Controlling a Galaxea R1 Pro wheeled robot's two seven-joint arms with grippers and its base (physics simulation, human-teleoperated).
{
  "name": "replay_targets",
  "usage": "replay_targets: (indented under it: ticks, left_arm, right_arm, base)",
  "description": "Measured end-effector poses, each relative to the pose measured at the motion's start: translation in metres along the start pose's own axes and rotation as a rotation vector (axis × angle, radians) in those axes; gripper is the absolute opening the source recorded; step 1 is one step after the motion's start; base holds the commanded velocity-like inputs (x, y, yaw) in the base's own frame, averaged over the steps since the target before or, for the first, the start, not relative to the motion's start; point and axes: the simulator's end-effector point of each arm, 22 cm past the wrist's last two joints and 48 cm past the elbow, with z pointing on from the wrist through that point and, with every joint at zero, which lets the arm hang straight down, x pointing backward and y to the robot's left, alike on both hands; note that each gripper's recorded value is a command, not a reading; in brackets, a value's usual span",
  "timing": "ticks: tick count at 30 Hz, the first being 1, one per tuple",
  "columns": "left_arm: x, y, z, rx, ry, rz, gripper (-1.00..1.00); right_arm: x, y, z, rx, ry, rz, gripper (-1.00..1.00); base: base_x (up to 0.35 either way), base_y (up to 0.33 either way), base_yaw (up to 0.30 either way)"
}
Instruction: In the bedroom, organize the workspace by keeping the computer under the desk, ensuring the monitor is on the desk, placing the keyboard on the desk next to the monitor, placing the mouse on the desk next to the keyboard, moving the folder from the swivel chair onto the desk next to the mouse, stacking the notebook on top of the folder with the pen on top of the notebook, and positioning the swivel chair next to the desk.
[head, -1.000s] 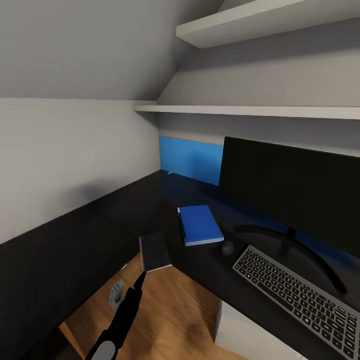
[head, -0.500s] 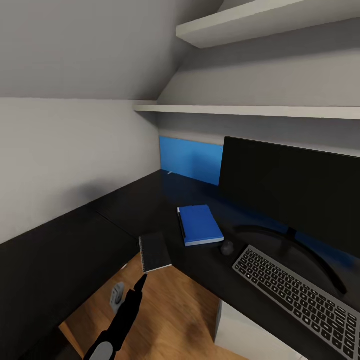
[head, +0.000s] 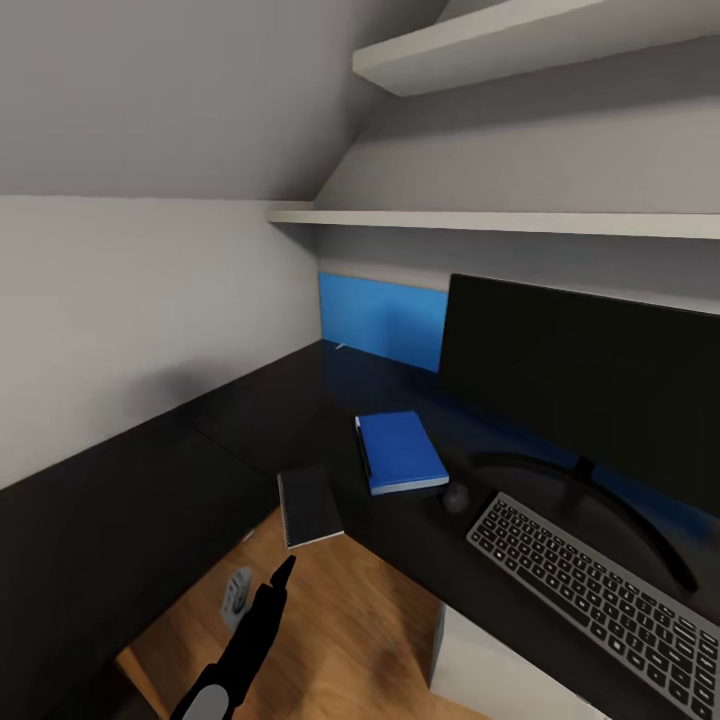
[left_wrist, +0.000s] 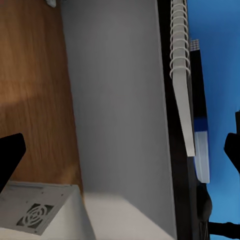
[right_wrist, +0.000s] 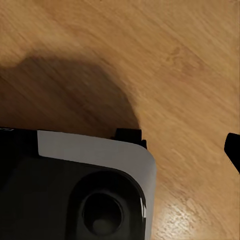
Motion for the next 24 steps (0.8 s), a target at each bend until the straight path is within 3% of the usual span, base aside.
replay_targets:
  ticks: [24]
  left_arm:
    - [0.003,-0.012,0.007,0.014,-0.011,0.001,1.0]
  right_arm:
    - [-0.001,0.0,0.0,-0.003,-0.007,-0.008,1.0]
  base:
    - [0.096,0.003,0.0]
